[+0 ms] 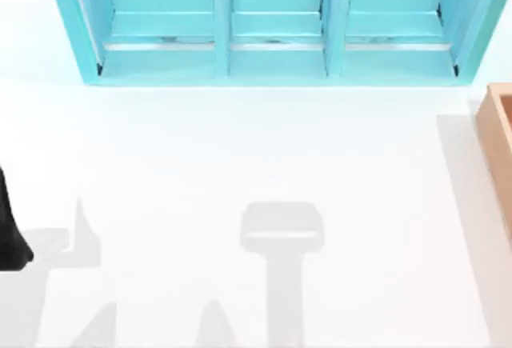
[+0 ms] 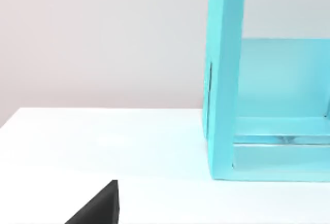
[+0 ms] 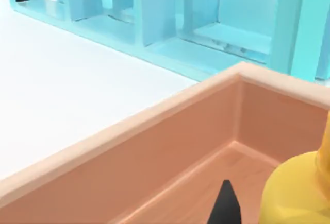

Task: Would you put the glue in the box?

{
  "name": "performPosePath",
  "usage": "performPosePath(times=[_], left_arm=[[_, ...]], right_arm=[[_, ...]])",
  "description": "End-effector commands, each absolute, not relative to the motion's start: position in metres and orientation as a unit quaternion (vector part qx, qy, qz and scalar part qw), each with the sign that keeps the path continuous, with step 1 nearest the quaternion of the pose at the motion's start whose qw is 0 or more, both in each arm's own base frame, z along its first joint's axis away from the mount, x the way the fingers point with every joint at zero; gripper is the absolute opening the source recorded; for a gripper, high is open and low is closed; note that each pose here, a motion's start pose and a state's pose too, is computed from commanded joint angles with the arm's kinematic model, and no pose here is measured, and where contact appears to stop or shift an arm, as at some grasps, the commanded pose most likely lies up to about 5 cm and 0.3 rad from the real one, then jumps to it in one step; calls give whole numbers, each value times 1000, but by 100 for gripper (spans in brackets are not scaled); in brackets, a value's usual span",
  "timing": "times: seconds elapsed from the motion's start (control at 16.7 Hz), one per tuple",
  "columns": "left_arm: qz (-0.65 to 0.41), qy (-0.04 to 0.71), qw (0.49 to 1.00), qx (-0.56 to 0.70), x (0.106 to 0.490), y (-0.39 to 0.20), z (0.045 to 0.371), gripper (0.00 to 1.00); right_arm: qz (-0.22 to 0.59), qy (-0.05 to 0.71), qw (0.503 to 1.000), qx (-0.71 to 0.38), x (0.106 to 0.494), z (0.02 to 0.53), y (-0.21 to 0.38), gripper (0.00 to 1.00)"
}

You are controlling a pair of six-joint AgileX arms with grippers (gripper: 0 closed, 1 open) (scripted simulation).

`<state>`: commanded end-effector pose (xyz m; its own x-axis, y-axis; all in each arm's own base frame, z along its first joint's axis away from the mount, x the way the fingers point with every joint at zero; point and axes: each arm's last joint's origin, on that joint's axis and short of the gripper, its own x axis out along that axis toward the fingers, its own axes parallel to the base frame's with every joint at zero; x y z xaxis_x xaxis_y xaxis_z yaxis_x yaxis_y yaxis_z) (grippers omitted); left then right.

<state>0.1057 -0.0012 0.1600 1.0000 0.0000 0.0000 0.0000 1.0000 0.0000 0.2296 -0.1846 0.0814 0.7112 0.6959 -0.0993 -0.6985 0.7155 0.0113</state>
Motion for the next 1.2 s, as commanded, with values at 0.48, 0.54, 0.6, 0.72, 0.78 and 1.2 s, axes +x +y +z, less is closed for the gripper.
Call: performPosePath(times=[0.48, 0.54, 0.6, 0.72, 0.78, 1.2], left_arm=[[0, 0, 1000, 0, 106, -1, 160, 100], [0, 0, 1000, 0, 106, -1, 160, 100], [0, 0, 1000, 0, 106, -1, 160, 100], [0, 0, 1000, 0, 106, -1, 160, 100], [0, 0, 1000, 0, 106, -1, 160, 100], [0, 0, 1000, 0, 106, -1, 160, 100]], right_arm=[[377, 48, 925, -14, 230, 81, -185, 38], [377, 48, 925, -14, 230, 81, -185, 45], [377, 48, 925, -14, 230, 81, -185, 53], [377, 48, 925, -14, 230, 81, -185, 68], [377, 48, 925, -14, 230, 81, -185, 75], [377, 48, 925, -14, 230, 81, -185, 100]])
